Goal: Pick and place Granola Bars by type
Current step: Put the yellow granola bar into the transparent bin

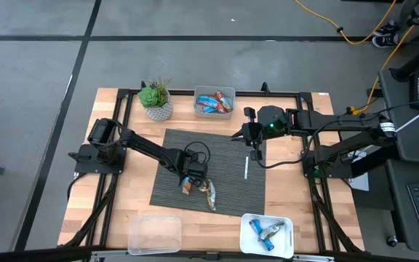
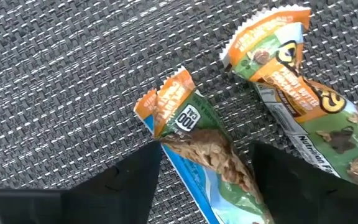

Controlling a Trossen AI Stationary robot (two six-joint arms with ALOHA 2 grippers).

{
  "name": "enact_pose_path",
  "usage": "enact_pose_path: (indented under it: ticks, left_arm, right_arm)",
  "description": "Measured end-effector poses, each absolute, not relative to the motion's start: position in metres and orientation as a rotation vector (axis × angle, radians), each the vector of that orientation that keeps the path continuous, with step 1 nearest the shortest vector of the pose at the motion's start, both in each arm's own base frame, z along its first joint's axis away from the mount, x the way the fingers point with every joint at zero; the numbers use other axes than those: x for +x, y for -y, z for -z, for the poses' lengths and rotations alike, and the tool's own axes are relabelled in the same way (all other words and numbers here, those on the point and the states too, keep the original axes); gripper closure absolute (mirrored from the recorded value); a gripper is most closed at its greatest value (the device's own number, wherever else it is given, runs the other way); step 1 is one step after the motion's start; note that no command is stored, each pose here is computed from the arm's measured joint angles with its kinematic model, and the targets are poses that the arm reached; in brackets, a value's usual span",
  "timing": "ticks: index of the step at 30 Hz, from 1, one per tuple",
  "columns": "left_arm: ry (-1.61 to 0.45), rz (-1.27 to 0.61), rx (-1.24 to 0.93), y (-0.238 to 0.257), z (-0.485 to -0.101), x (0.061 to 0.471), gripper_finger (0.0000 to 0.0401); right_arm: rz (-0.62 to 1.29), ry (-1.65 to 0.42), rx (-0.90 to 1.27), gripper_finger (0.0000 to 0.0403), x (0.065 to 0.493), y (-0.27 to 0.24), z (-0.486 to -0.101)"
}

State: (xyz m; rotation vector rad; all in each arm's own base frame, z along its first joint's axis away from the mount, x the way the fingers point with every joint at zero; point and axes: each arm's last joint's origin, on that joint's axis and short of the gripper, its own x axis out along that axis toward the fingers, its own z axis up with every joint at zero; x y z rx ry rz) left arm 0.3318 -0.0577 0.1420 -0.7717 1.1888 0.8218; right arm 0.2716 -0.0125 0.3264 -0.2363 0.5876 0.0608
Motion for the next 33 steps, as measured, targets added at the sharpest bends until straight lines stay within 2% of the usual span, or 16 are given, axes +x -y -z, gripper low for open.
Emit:
enact_pose_path:
  ticks: [4, 9, 15, 23, 33]
  left_arm:
    - [-1.189, -0.834, -0.779, 0.057, -0.142, 0.331, 0.0212]
    - [-1.185, -0.818, -0.801, 0.062, -0.145, 0.334, 0.0301]
    - [-1.186, -0.794, -0.808, 0.068, -0.158, 0.34, 0.0388]
    - [-1.237, -0.793, -0.696, 0.069, -0.2, 0.349, 0.0386]
    - [-1.241, -0.748, -0.536, 0.077, -0.282, 0.352, 0.039]
  right_arm:
    - [-0.059, -0.587, -0.236, 0.0357, 0.272, 0.013, -0.326]
    - [-0.054, -0.574, -0.235, 0.0357, 0.27, 0.014, -0.321]
    - [-0.015, -0.454, -0.193, 0.0357, 0.242, 0.014, -0.301]
    - [0.017, -0.222, -0.148, 0.0357, 0.181, 0.011, -0.282]
    - [0.003, -0.033, -0.026, 0.0357, 0.122, 0.006, -0.24]
